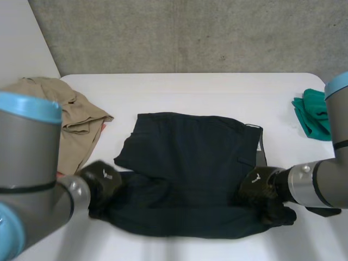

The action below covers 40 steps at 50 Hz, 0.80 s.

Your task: Fold the laundry.

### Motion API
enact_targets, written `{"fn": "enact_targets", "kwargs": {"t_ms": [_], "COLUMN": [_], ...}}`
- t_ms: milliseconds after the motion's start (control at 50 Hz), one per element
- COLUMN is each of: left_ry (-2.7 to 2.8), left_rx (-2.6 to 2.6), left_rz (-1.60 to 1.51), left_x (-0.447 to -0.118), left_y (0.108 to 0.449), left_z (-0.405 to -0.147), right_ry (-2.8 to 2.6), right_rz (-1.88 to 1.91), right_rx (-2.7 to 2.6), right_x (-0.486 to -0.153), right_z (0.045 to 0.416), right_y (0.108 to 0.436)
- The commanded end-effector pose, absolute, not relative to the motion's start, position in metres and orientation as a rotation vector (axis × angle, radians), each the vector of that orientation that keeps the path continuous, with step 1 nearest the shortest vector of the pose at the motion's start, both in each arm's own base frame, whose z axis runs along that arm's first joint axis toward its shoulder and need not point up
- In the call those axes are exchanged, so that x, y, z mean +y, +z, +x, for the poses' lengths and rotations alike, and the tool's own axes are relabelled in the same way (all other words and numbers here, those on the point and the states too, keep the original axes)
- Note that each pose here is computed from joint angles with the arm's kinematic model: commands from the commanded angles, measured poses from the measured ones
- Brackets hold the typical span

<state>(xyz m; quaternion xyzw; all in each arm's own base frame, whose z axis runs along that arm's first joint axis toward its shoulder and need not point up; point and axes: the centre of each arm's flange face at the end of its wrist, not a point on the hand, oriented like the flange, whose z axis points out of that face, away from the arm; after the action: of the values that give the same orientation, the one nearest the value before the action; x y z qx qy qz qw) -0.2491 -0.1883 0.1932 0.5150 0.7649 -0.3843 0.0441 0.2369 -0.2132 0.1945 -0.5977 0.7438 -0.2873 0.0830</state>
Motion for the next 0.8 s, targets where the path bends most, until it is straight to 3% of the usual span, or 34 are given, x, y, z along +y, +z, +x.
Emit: {"fn": "enact_targets", "kwargs": {"t_ms": [20,140,300,420,500,560,640,700,800], "left_ry": [-1.517,-1.766,-1.981,-1.977,-2.082,-2.135,-2.166,-2.167,-2.173], "left_rx": [2.237,2.134,1.961,1.876,1.890,1.898,1.937,1.987,2.058], "left_rz": [1.371,1.250,1.116,1.043,1.092,1.115,1.072,1.017,0.977], "left_x": [-0.258,-0.307,-0.382,-0.411,-0.406,-0.402,-0.396,-0.390,-0.377], "left_y": [0.216,0.231,0.200,0.181,0.181,0.186,0.203,0.215,0.224], "left_z": [-0.275,-0.298,-0.336,-0.339,-0.354,-0.360,-0.355,-0.346,-0.336], "right_ry": [-1.224,-1.578,-2.114,-2.268,-2.303,-2.291,-2.191,-2.011,-1.625], "right_rz": [-1.629,-1.446,-1.359,-1.399,-1.374,-1.322,-1.202,-1.127,-1.114], "right_rx": [2.270,2.249,2.018,1.958,2.047,2.105,2.162,2.216,2.327], "right_x": [-0.257,-0.299,-0.364,-0.394,-0.410,-0.410,-0.395,-0.372,-0.331], "right_z": [0.252,0.264,0.294,0.309,0.307,0.305,0.298,0.287,0.272], "right_y": [0.199,0.206,0.183,0.149,0.136,0.139,0.166,0.196,0.204]}}
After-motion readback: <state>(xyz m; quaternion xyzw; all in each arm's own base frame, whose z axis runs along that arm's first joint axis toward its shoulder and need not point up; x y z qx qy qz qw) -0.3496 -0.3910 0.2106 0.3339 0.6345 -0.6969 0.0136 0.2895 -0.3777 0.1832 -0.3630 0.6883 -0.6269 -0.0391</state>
